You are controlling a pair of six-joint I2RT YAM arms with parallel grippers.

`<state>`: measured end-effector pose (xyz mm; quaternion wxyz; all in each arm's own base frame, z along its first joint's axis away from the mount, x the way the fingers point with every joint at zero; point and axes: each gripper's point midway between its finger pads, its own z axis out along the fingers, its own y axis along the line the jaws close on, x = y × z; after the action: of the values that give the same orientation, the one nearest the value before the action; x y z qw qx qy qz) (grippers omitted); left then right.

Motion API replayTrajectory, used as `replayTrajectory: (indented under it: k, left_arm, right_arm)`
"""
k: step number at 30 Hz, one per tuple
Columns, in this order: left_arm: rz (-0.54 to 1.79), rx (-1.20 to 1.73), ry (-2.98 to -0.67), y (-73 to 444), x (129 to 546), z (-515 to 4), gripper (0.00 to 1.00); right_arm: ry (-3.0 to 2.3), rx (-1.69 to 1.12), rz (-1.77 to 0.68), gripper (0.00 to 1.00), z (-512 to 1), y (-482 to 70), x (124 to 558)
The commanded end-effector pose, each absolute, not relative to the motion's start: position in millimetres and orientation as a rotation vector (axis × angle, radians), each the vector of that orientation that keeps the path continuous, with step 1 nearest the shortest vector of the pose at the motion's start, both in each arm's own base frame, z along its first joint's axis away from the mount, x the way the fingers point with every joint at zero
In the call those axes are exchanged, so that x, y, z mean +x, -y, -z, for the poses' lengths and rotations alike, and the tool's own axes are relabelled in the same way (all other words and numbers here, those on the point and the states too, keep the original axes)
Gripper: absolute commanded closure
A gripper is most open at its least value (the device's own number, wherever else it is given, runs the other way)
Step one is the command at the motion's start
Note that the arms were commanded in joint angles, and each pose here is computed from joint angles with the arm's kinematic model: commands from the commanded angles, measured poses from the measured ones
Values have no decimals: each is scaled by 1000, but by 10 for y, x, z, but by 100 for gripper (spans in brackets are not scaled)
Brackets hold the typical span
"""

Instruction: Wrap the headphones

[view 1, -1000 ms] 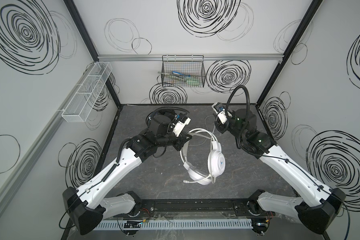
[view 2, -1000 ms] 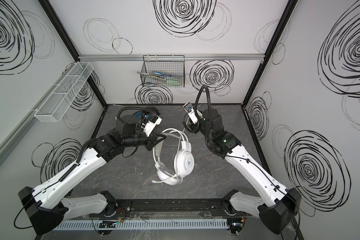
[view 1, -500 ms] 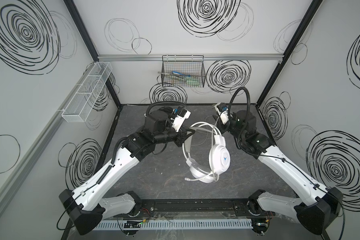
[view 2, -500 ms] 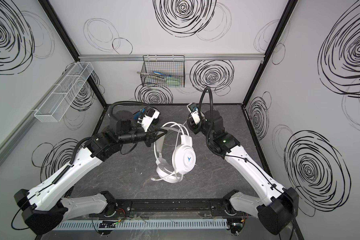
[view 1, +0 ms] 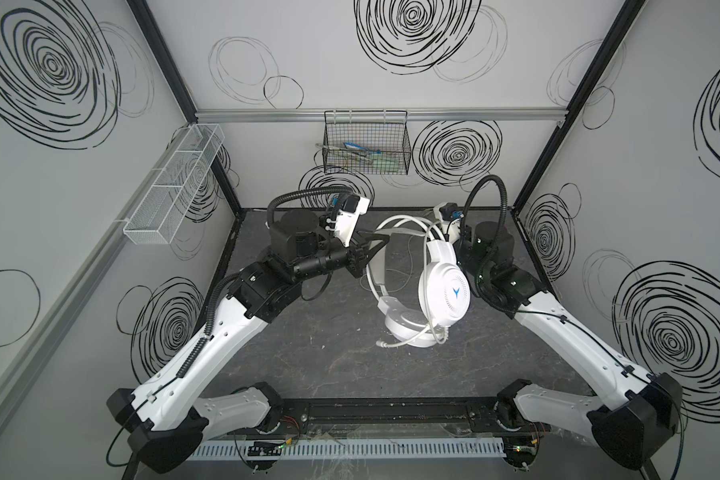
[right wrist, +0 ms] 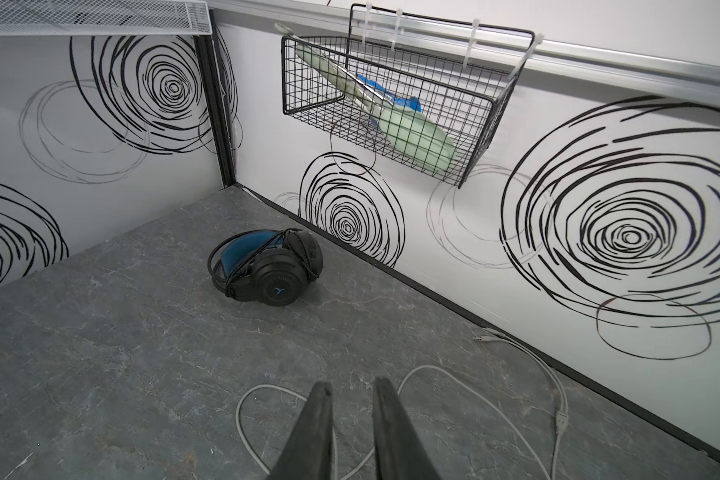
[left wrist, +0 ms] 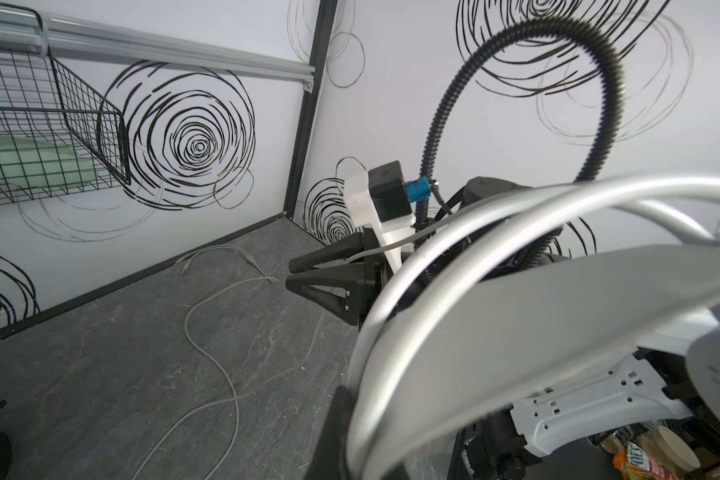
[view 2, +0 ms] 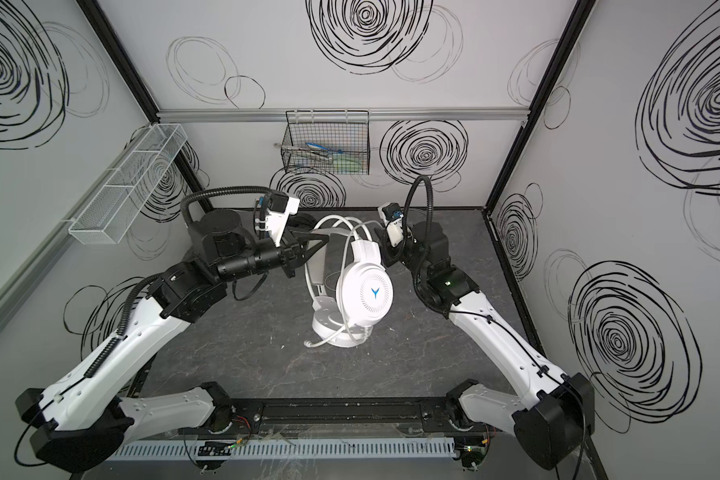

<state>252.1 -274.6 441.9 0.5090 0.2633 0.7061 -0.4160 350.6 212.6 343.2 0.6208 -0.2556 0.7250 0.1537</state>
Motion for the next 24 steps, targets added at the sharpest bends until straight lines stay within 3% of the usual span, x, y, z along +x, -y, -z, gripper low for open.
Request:
replayTrajectory:
  k: [1,16,24]
  left_arm:
    - [1057,579,-1540,2696,2443,-4910,100]
    - [1112,438,-1412,2723,2504,-5389,100]
    - [1199,370,-1350,2775,2481,-5707,100]
  right_arm:
    - [-1657,-484,-447,80,-3486,-2067,3583]
    - [-1644,-478,-610,62,-3396,-2157,3581]
    - [-1630,-503,-687,59,-3354,-2288,3565]
